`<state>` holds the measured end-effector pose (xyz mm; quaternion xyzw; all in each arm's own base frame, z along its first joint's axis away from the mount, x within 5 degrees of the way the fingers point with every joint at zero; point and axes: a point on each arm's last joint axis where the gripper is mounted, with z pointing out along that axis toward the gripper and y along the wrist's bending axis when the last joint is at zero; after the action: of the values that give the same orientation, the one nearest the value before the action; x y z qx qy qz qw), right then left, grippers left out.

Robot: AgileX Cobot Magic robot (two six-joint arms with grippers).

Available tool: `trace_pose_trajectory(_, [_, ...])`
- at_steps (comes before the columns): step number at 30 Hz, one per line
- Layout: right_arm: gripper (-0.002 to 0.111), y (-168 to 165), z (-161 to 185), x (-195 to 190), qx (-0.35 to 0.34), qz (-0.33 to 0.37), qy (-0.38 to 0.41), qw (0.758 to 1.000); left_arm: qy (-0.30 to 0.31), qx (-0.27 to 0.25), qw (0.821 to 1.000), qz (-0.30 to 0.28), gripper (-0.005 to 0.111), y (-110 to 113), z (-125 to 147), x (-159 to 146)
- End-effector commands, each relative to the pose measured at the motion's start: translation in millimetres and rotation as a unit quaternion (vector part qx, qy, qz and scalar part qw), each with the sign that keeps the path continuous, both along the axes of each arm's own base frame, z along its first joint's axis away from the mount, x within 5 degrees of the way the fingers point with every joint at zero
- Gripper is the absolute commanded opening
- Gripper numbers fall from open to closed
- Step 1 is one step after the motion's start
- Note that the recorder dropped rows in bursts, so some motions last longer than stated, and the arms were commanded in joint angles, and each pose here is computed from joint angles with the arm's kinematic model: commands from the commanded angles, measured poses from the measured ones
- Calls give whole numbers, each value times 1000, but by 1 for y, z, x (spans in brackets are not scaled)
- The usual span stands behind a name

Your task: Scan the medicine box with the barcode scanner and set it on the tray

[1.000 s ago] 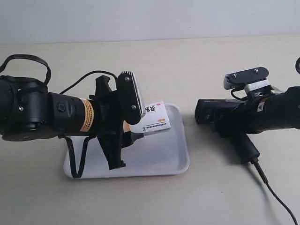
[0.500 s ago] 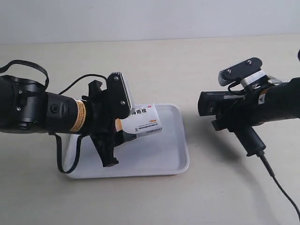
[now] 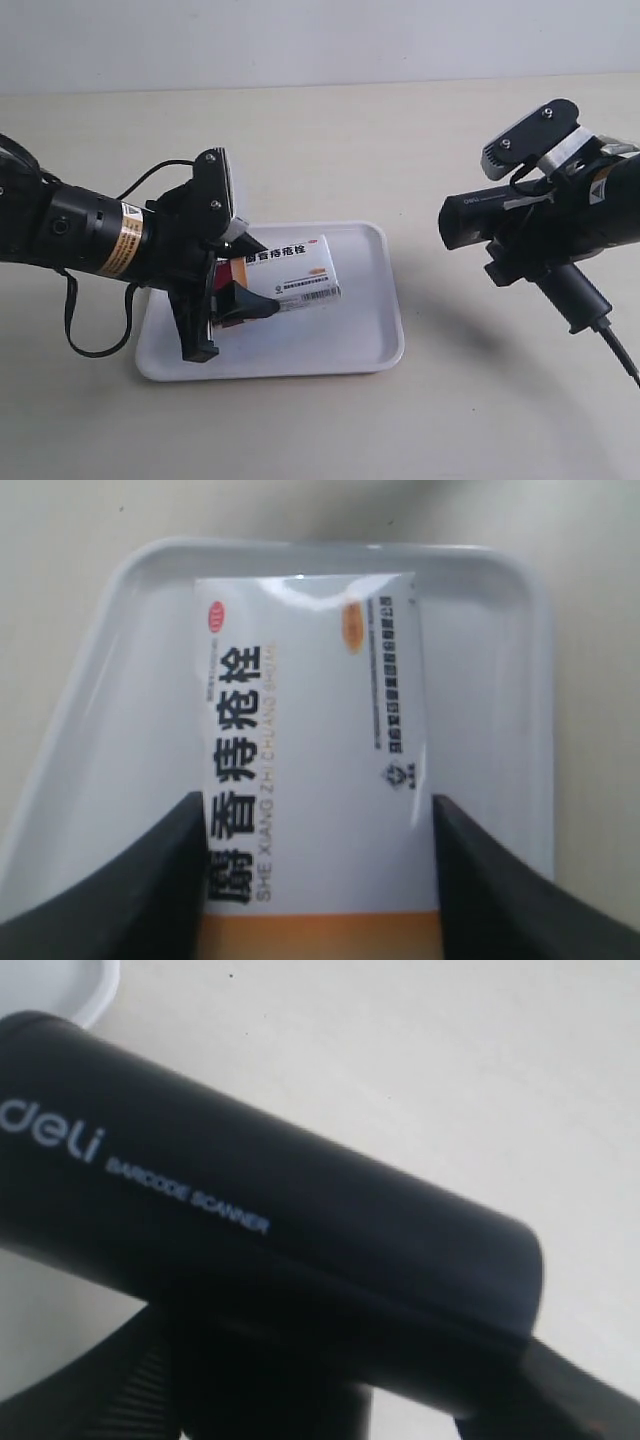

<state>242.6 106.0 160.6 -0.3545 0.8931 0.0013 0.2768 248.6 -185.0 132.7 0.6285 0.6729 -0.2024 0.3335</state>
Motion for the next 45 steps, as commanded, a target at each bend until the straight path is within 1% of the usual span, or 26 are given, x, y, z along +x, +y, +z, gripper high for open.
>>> trace_pose_trajectory(1, [0, 0, 4, 1, -6, 12, -9, 1000, 7, -15, 1000, -10, 0, 0, 3, 0])
trace_pose_trajectory(5, [0, 1, 4, 1, 4, 3, -10, 1000, 9, -20, 1000, 1, 0, 0, 4, 1])
trace_pose_trajectory(7, [0, 2, 0, 3, 24, -23, -5, 999, 10, -21, 999, 42, 0, 2, 4, 6])
trace_pose_trajectory(9, [0, 3, -7, 5, 26, -29, 3, 999, 15, -14, 996, 89, 0, 4, 3, 11])
trace_pose_trajectory(12, [0, 6, -20, 11, 46, -57, 7, 997, 24, -8, 993, 114, 0, 6, 1, 13])
trace_pose_trajectory(14, [0, 9, -28, 16, 71, -84, 4, 994, 30, -13, 992, 122, 0, 6, 2, 13])
trace_pose_trajectory(18, [0, 12, -44, 21, 93, -118, 16, 989, 60, -50, 978, 191, 0, 6, 5, 18])
trace_pose_trajectory(23, [0, 13, -58, 24, 96, -124, 21, 987, 62, -37, 976, 207, 0, 8, 1, 20])
trace_pose_trajectory(25, [0, 14, -62, 25, 98, -127, 21, 987, 72, -27, 976, 206, 0, 8, -8, 20])
trace_pose_trajectory(27, [1, 14, -64, 25, 98, -127, 22, 987, 78, -16, 979, 187, 0, 7, -18, 18])
trace_pose_trajectory(28, [4, 14, -64, 25, 101, -133, 23, 986, 78, -7, 981, 175, 1, 6, -24, 18])
trace_pose_trajectory(30, [14, 13, -64, 25, 109, -150, 27, 982, 80, 7, 982, 169, 8, 6, -31, 19])
trace_pose_trajectory(31, [19, 13, -64, 25, 110, -151, 27, 982, 83, 9, 982, 170, 15, 6, -33, 20])
trace_pose_trajectory(33, [32, 13, -64, 25, 109, -149, 26, 982, 85, 14, 982, 168, 33, 6, -35, 20])
trace_pose_trajectory(35, [46, 13, -64, 25, 109, -148, 26, 983, 88, 18, 980, 177, 59, 7, -36, 21])
trace_pose_trajectory(36, [52, 13, -64, 25, 109, -148, 26, 983, 87, 19, 980, 176, 72, 7, -36, 21])
trace_pose_trajectory(38, [65, 13, -60, 25, 112, -150, 23, 982, 82, 25, 983, 165, 100, 7, -36, 20])
trace_pose_trajectory(39, [77, 13, -51, 25, 122, -158, 19, 980, 72, 27, 985, 153, 105, 7, -31, 19])
trace_pose_trajectory(40, [81, 13, -42, 24, 128, -158, 11, 979, 62, 20, 986, 152, 105, 7, -23, 20])
trace_pose_trajectory(41, [84, 11, -25, 21, 135, -157, 0, 978, 57, 7, 984, 167, 105, 8, -10, 20])
trace_pose_trajectory(42, [84, 10, -13, 18, 138, -156, -7, 978, 46, -2, 983, 175, 104, 9, 4, 20])
trace_pose_trajectory(43, [84, 7, 11, 12, 150, -154, -25, 976, 23, -13, 981, 194, 103, 13, 29, 18])
trace_pose_trajectory(44, [84, 2, 38, 2, 163, -151, -47, 974, 8, -36, 975, 218, 98, 17, 55, 14])
trace_pose_trajectory(45, [83, -1, 54, -6, 173, -149, -62, 972, -9, -56, 973, 226, 90, 21, 77, 9])
